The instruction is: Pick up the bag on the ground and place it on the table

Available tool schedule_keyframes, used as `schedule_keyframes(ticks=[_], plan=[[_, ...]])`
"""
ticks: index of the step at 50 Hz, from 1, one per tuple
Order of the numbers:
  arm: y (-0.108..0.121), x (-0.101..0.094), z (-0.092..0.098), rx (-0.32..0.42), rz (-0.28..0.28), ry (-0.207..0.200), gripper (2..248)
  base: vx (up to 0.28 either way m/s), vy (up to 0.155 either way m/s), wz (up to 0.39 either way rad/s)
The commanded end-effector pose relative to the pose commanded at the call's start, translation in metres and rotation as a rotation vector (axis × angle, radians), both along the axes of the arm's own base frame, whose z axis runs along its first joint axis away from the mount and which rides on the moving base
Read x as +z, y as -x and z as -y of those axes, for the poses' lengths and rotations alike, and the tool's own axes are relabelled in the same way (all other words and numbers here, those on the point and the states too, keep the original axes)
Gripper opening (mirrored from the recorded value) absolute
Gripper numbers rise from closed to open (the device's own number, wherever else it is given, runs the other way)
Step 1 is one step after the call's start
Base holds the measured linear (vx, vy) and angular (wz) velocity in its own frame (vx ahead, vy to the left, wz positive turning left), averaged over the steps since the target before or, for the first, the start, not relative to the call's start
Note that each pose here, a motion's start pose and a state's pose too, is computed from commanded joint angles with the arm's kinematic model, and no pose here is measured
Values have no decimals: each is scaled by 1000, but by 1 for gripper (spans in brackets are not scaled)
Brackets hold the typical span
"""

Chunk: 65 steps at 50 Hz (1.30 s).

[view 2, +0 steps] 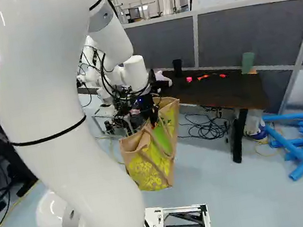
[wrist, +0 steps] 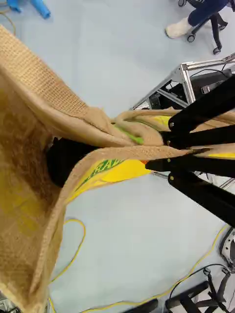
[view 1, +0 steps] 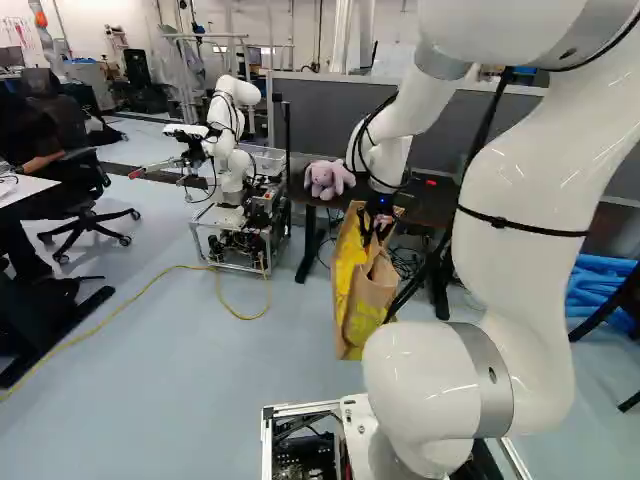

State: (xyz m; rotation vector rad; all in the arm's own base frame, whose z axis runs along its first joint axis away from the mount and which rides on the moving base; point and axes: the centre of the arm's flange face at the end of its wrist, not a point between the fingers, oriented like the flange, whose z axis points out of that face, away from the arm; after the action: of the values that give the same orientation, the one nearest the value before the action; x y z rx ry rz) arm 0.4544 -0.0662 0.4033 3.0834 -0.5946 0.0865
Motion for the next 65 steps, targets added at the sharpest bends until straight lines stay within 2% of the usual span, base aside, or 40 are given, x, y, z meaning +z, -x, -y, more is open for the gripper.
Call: schedule_keyframes(ticks=[45,65], plan=[[3,69,-5,9,-13,-1,24,0,0,0],[1,100,-2,4,10,2,24,0,0,0]])
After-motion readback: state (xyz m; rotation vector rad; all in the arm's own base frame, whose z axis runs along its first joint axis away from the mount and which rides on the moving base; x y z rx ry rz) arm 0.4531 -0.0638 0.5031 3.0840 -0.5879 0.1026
